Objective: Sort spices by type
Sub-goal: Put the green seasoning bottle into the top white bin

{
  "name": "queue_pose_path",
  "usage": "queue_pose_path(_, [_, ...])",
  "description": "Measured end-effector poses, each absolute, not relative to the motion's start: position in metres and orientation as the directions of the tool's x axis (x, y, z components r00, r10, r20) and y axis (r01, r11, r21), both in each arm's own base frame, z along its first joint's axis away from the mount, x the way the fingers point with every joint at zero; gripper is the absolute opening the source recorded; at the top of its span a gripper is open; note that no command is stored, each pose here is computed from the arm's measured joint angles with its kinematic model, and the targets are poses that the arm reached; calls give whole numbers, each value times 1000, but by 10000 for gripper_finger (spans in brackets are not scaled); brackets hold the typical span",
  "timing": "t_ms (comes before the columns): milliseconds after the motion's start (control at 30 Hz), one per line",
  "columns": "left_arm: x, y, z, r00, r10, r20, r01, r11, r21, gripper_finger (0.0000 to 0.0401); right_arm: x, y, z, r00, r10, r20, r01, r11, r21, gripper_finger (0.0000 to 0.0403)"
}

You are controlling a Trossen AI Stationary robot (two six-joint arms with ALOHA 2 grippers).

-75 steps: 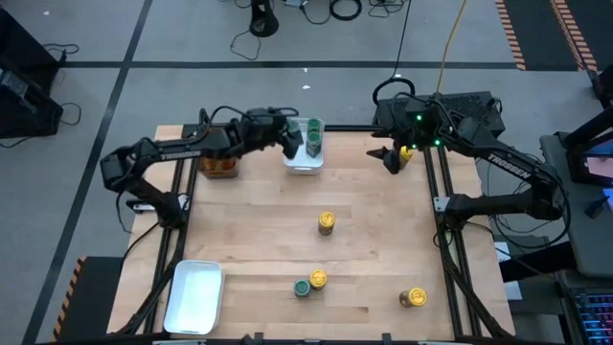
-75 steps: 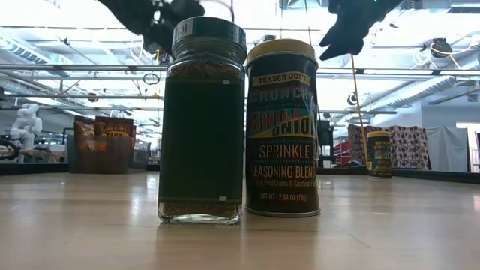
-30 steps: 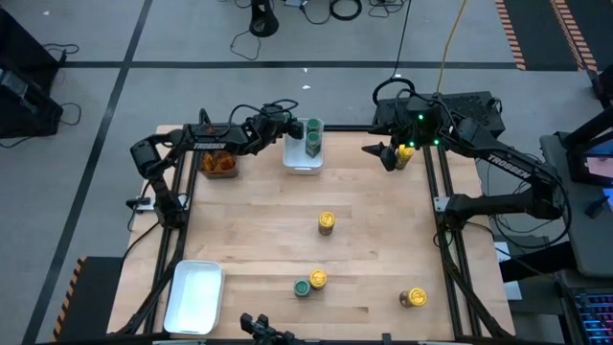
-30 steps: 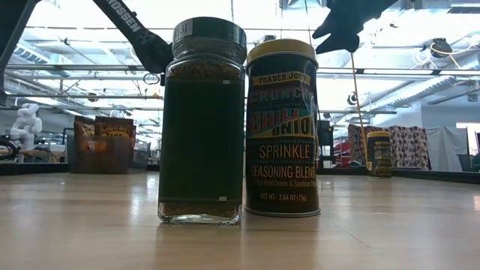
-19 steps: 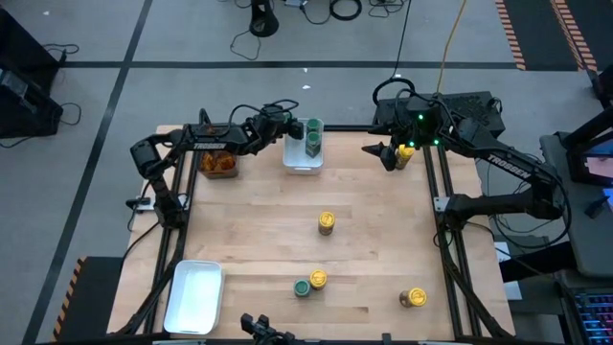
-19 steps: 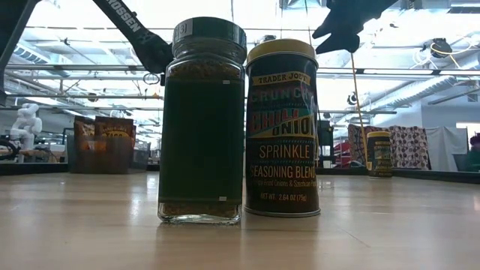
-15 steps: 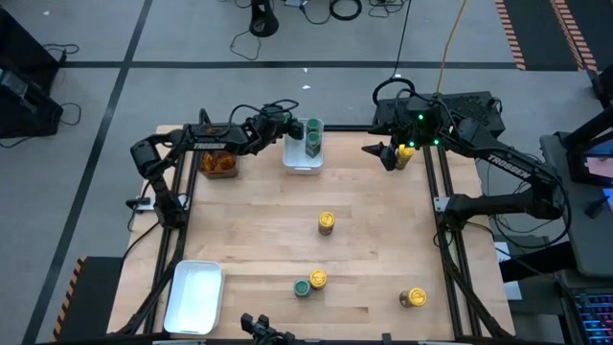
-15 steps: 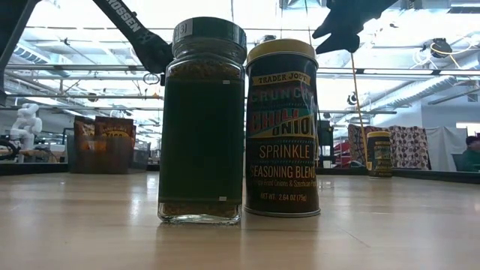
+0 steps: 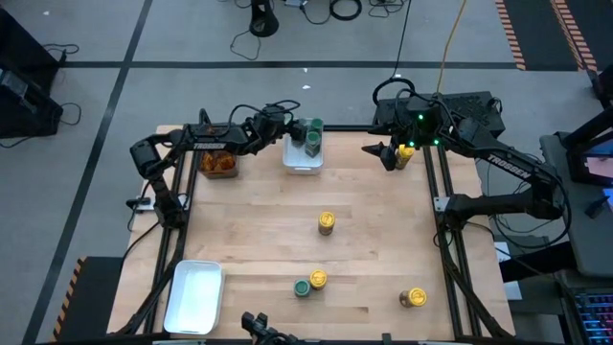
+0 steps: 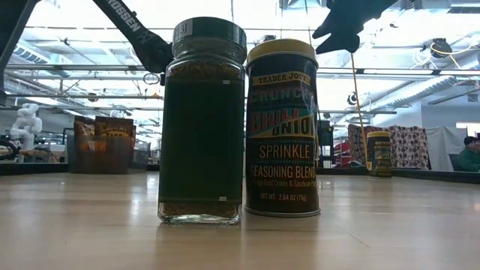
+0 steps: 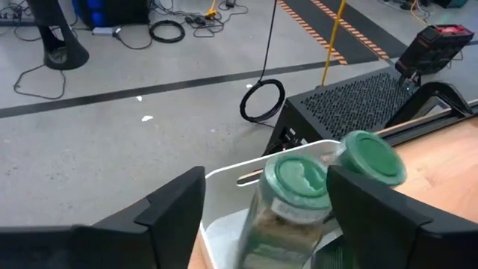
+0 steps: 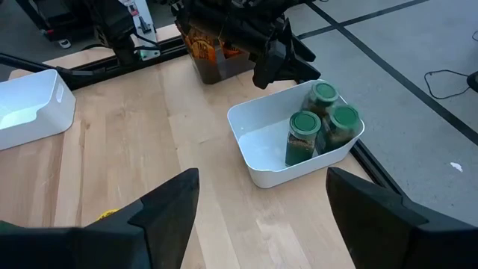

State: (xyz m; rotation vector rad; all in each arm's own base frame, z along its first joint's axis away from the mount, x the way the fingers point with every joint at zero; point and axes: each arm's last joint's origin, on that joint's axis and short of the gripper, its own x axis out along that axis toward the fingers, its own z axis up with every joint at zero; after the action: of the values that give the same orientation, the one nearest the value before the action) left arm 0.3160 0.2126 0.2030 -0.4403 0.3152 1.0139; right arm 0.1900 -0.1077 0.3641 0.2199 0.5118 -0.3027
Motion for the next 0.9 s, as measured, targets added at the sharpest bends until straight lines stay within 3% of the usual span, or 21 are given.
queue_pose_path(333, [316,213,203,496,743,-451,-867,454,-205,297,190,-108,364,827,-227,-514,341,930,138,274])
queue_pose_path(467, [316,210,208,570,686,-453,-820,516,-249,297,189,-107,363,824,-223,-522,345,926,149,274])
queue_pose_path(700, [319,192,231,815,398,-421,-534,798,-280,297,194,-99,363,832,-186,-522,303,941,148,274])
queue_pose_path(900, [311,155,268,917,145,-372,-272,909,-317,297,200,-90,365,852,-150,-502,234,966,108,274])
